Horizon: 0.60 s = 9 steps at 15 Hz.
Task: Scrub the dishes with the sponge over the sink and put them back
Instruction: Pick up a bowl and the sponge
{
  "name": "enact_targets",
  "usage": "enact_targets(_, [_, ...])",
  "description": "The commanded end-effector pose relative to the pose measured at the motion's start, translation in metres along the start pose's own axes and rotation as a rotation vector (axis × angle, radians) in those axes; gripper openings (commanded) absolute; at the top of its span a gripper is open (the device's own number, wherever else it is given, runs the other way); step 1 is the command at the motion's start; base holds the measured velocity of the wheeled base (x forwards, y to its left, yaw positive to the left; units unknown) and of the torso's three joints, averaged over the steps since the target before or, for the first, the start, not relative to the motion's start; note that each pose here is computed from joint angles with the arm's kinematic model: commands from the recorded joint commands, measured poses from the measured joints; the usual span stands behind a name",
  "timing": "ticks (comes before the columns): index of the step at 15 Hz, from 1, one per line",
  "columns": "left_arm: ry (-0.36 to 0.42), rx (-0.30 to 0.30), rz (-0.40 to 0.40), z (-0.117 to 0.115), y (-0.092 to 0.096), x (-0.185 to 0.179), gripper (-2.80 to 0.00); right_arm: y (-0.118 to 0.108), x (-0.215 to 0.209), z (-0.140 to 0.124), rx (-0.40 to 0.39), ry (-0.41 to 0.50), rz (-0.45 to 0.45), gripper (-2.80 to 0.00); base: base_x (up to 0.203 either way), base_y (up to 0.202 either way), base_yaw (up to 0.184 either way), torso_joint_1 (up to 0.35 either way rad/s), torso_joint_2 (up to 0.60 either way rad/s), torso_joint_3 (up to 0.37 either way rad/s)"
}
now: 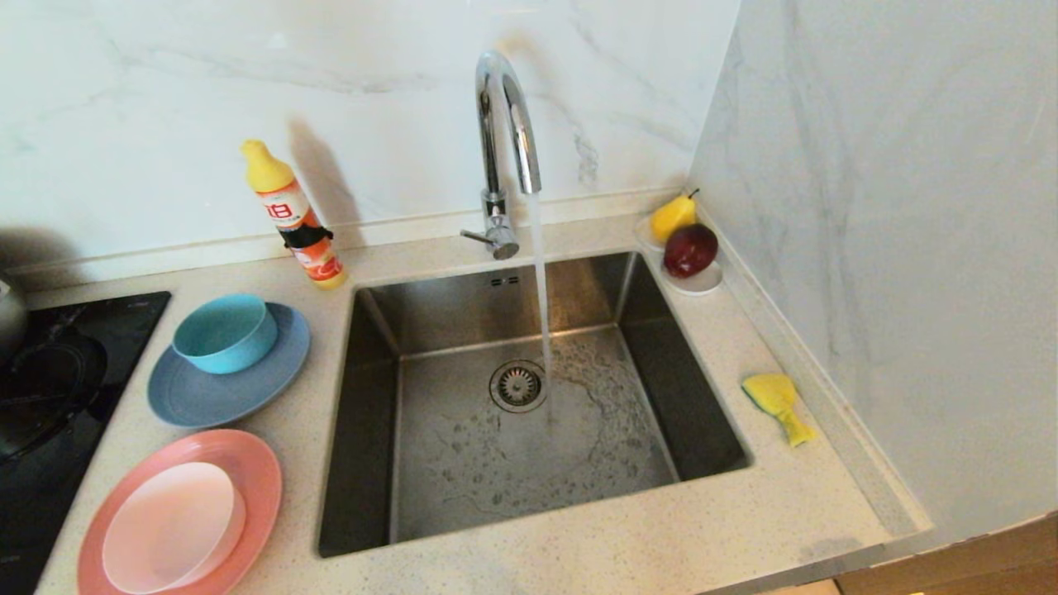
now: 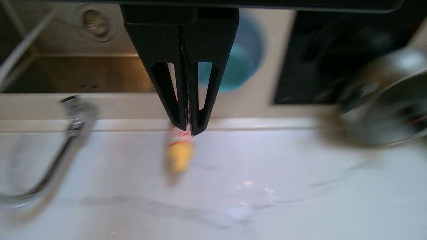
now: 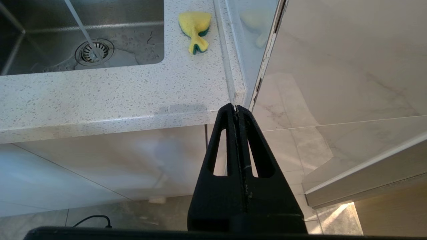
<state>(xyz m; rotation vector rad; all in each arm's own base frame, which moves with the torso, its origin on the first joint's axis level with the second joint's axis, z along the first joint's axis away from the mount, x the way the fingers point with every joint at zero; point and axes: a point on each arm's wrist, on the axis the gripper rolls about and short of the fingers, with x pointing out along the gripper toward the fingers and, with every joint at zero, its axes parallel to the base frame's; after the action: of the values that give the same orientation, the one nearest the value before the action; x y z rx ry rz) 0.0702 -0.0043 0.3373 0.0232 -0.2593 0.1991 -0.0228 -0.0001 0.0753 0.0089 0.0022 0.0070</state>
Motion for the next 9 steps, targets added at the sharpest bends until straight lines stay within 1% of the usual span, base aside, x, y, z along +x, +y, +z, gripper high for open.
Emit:
enact_targets(1, [-0.122,-0.018,0.085,-0.009,0.029,-0.081,-2.80,0.000,0.000,0.000,0.000,-0.002,0.001,-2.80,0.000,0.000,0.000,0.000,0.00,0.000])
enact_targets(3, [-0.121,0.002,0.132,-0.034,0.036,-0.119,-2.80,0.000,0.000,0.000,0.000,-0.001,0.001,-2.80,0.000,0.000,0.000,0.000,0.00,0.000])
enact_targets(5, [-0.105,0.021,0.137,-0.070,0.039,-0.149,-2.80,0.000,0.000,0.000,0.000,-0.001,0.001,-2.80,0.000,0.000,0.000,0.000,0.00,0.000])
enact_targets(7, [-0.028,0.047,0.101,-0.119,0.037,-0.162,-2.80,0.000,0.000,0.000,0.000,-0.002,0.001,-2.80,0.000,0.000,0.000,0.000,0.00,0.000])
enact_targets(9, [0.093,0.080,0.061,-0.168,0.033,-0.159,-2.80,0.000,0.000,0.000,0.000,-0.002,0.001,-2.80,0.000,0.000,0.000,0.000,0.00,0.000])
